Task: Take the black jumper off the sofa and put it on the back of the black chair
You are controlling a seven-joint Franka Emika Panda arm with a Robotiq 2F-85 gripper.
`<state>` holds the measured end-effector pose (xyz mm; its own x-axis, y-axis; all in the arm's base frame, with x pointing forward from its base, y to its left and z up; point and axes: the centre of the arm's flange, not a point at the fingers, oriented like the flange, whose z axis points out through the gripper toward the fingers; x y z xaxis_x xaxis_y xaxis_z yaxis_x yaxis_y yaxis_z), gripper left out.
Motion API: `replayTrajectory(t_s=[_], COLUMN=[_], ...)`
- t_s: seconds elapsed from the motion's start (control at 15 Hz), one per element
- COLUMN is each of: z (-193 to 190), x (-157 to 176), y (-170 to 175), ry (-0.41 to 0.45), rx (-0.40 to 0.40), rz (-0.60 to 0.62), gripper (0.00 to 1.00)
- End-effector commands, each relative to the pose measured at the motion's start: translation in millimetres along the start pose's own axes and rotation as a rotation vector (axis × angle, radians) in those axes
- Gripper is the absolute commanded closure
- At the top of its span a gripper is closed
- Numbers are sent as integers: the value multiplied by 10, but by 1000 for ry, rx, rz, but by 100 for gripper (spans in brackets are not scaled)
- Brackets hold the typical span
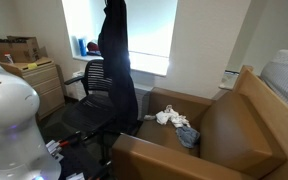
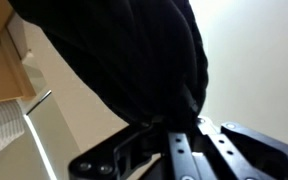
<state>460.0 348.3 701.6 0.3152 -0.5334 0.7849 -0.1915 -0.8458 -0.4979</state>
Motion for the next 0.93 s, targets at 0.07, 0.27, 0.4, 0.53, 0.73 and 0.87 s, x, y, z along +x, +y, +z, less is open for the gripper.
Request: replayTrajectory(t_s=[0.07,0.27,0.4,0.53,0.73,0.87], z=[-264,-639,-662,-617,-523,-330], x=[466,683,517,443,410,386], y=[-986,-1381,-898,-882,-832,-765], ry=[209,333,267,254,252,212], rx=[114,162,132,124,107,34], rz=[99,196,163,153,145,177], gripper=[98,98,91,91,98,98])
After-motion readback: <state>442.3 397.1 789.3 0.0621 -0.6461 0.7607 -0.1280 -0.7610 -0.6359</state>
